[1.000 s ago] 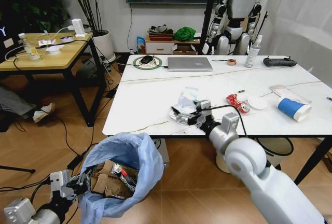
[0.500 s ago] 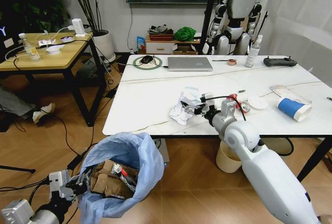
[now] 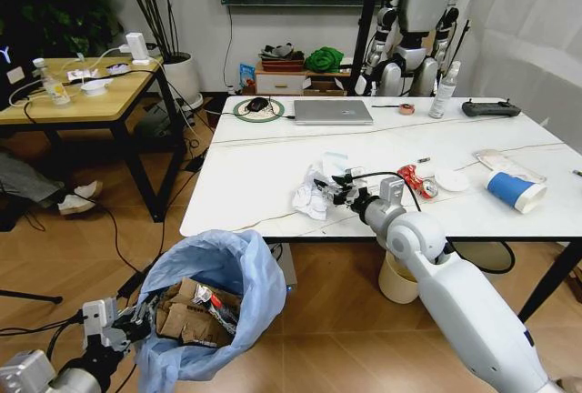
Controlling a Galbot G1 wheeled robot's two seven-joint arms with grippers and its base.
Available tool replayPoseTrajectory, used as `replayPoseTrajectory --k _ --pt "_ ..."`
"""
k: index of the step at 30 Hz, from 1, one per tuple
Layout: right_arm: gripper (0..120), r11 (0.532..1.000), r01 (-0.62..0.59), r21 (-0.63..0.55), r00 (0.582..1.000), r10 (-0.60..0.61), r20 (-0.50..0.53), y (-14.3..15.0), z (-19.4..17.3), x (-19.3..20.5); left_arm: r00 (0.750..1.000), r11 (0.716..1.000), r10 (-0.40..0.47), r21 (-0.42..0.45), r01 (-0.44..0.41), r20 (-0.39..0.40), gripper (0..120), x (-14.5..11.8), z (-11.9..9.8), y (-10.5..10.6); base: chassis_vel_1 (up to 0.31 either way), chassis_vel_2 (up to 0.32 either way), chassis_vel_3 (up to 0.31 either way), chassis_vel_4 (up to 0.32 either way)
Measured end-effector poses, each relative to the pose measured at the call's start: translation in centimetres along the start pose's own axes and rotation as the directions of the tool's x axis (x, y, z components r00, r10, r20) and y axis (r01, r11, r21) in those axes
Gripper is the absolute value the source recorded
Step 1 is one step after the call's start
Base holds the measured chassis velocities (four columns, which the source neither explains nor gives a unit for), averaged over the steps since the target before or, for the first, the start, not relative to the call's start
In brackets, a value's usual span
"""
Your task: Pick up the trash bin and place the trash from the table into it.
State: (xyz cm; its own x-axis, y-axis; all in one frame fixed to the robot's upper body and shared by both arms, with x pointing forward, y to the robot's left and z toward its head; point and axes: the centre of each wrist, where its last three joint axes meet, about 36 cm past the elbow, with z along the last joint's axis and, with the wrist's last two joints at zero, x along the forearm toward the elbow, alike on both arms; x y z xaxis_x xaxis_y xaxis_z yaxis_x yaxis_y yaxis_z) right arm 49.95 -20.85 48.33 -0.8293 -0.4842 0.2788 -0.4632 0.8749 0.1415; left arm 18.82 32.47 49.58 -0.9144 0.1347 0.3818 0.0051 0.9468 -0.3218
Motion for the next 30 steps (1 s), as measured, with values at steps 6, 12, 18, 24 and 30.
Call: replayPoseTrajectory --k 6,12,18,24,30 --pt "10 1.000 0.000 0.016 1.000 0.000 -0.001 -0.1 0.3 0.2 1.000 1.000 0.001 -0.003 -0.001 0.002 0 0.0 -0.1 0.0 0.000 0.000 0.000 0.000" --pt "0 1.000 0.001 0.024 1.000 -0.001 0.000 -0.1 0.4 0.4 1.000 1.000 0.002 -0.004 -0.002 0.005 0 -0.1 -0.2 0.1 0.000 0.000 0.000 0.000" --pt "0 1.000 0.001 0.031 1.000 -0.001 0.005 -0.2 0.2 0.8 1.000 1.000 0.001 -0.005 -0.001 0.006 0 -0.1 -0.3 0.1 0.000 0.000 0.000 0.000" --pt "0 1.000 0.008 0.030 0.999 -0.009 0.041 -0.3 -1.1 2.2 1.000 1.000 0.001 -0.001 -0.001 0.007 0 -0.2 -0.2 0.0 0.000 0.000 0.000 0.000" --pt "0 0.999 0.048 0.011 0.995 -0.049 0.088 0.0 -2.6 4.0 1.000 1.000 -0.001 0.005 0.001 0.002 0 -0.3 -0.1 0.2 0.000 0.000 0.000 0.000"
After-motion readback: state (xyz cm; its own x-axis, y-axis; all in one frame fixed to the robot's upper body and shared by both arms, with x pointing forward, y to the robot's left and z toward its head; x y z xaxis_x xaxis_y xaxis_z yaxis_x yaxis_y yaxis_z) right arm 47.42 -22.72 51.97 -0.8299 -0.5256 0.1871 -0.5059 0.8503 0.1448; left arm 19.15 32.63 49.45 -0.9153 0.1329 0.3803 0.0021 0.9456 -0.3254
